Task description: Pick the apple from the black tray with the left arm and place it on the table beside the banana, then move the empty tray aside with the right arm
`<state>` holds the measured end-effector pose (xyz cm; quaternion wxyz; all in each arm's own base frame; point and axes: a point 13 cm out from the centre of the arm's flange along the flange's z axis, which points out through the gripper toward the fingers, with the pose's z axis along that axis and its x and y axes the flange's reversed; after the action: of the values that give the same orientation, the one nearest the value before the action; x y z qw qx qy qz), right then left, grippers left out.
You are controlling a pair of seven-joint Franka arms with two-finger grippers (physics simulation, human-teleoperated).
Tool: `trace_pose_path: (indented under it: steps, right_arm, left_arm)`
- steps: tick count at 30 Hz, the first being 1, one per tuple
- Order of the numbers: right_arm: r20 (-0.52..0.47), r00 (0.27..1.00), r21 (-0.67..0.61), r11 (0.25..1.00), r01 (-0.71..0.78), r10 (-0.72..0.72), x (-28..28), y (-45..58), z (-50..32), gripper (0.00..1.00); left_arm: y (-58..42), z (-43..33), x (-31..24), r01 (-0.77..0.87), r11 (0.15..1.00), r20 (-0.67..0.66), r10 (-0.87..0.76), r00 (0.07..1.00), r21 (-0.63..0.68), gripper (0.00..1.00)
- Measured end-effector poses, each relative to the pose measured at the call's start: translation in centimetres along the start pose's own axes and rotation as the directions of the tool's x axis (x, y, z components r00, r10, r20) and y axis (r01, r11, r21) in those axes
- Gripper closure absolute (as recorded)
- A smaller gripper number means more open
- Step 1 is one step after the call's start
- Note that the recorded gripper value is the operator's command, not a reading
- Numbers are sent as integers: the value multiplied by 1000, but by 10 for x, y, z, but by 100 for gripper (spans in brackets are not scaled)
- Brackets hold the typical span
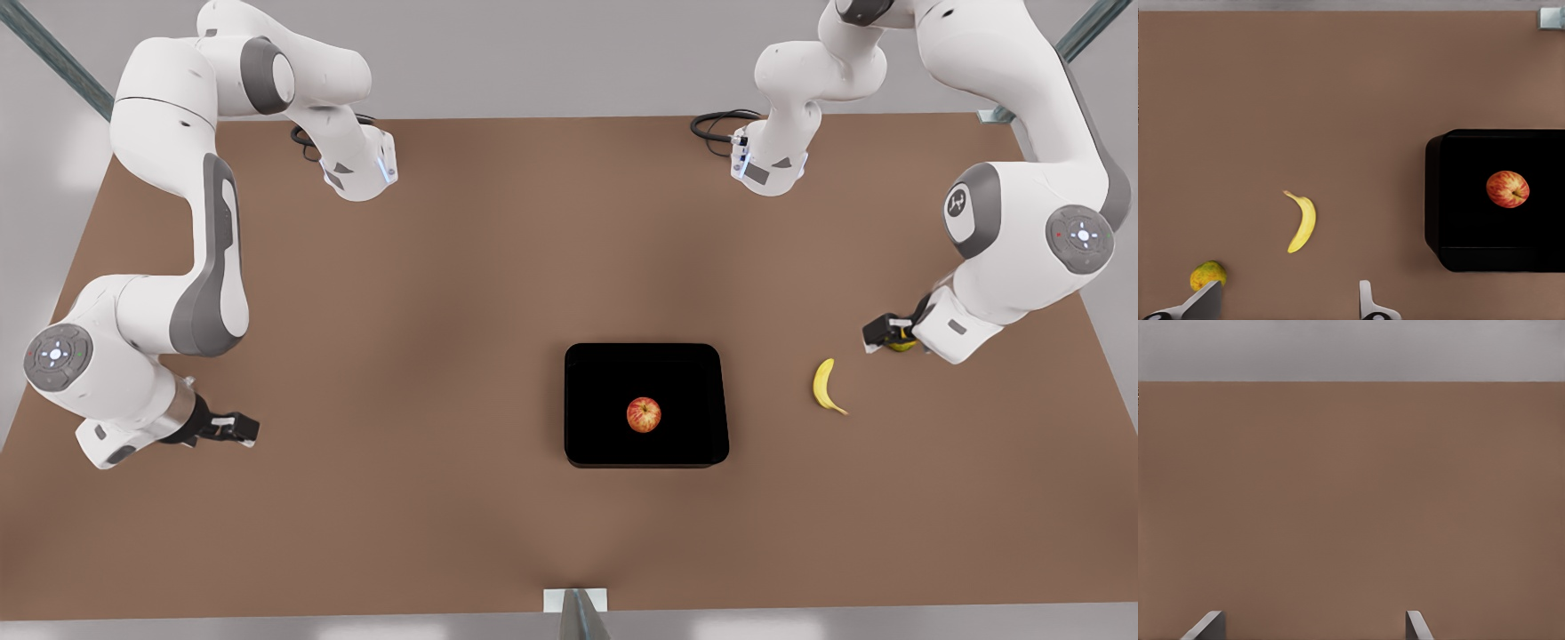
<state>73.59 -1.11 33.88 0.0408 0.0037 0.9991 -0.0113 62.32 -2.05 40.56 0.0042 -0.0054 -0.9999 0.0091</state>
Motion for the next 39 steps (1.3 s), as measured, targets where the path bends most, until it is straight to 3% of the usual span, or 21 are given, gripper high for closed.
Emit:
trace_pose_path:
  steps: [5, 10, 14, 22, 39]
  right_arm:
    - [-24, 1000, 1, 1000, 5, -5, -4, 3, 41, 0]
    - [-32, 999, 8, 1000, 2, -2, -14, -2, 110, 0]
    - [45, 999, 7, 1000, 3, -3, -21, -1, 34, 0]
    - [14, 1000, 5, 1000, -3, 3, -7, -4, 7, 0]
    - [-12, 1000, 3, 1000, -2, 2, -1, -3, 8, 0]
  left_arm:
    - [-17, 19, -13, -6, 1000, 7, 6, 1000, 27, 0]
    - [-298, 51, 28, -345, 939, 38, 344, 938, 2, 0]
    - [-438, 142, 60, -385, 922, 43, 387, 921, -36, 0]
    - [-356, 242, 14, -152, 981, 5, 154, 988, -116, 0]
    - [-345, 346, -8, -40, 996, 56, 45, 997, -84, 0]
